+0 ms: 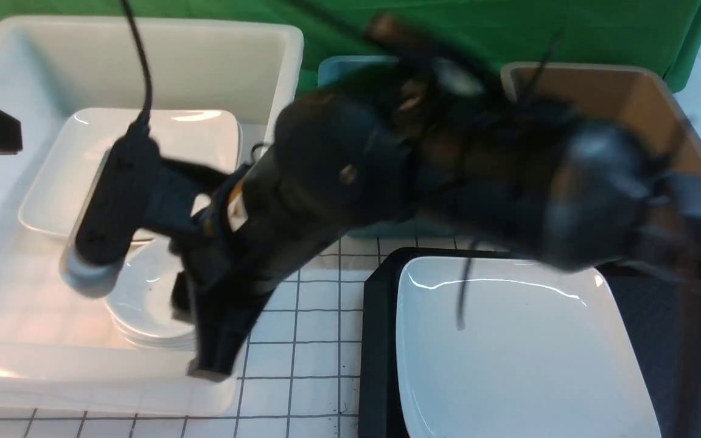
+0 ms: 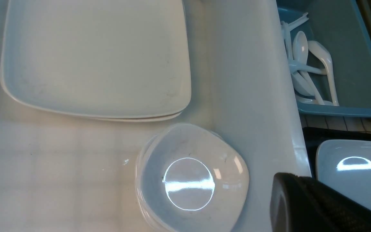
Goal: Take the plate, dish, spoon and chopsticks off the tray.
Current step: Use the right arm to put the small plate into the large storage box on the left, then use the left arm to grab a plate from the dinner plate
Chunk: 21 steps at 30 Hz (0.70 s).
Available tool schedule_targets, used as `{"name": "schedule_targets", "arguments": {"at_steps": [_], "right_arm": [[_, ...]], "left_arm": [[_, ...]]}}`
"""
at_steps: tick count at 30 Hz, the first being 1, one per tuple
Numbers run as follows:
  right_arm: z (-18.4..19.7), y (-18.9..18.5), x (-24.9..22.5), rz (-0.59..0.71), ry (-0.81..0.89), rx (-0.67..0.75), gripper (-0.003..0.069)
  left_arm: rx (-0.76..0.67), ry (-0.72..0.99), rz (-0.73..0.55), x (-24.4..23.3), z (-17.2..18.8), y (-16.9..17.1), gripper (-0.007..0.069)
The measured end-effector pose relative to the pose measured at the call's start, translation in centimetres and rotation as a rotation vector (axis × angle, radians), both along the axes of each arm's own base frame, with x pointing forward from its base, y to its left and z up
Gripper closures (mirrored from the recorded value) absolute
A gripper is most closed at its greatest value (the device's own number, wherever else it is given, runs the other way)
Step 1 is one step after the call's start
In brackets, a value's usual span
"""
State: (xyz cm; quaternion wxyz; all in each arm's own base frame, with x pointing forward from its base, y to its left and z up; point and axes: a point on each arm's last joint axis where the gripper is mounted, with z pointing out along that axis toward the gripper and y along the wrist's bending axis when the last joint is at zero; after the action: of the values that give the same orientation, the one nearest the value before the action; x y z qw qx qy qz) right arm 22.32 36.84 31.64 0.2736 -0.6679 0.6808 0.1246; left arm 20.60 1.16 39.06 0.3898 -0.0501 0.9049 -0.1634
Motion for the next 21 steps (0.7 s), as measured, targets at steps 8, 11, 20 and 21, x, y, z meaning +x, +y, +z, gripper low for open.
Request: {"name": "schedule_targets", "arguments": {"at_steps": [8,11,20,21], "right_arm": [[9.9,-9.9,-4.0,-0.187,-0.049,-0.118,0.0629],[13.2,-13.9,-4.6,-0.337,-0.110,-0.027,0.0629],[17.3,-28.1,-9.7,-0.830,-0.119,0.273,0.0629],[16.2,-29.2,-10.3,-0.894,-0.096,0.273,0.0629]], "left_arm": [[-0.107,0.012,-0.040,-0.2,0.2,-0.9,0.0618],[-0.162,0.024,-0.071,-0.4,0.3,-1.4,0.0610],[-0.180,0.040,-0.224,-0.7,0.4,-4.0,0.0557],[-0.171,0.027,-0.237,-0.6,0.4,-4.4,0.0550]]}}
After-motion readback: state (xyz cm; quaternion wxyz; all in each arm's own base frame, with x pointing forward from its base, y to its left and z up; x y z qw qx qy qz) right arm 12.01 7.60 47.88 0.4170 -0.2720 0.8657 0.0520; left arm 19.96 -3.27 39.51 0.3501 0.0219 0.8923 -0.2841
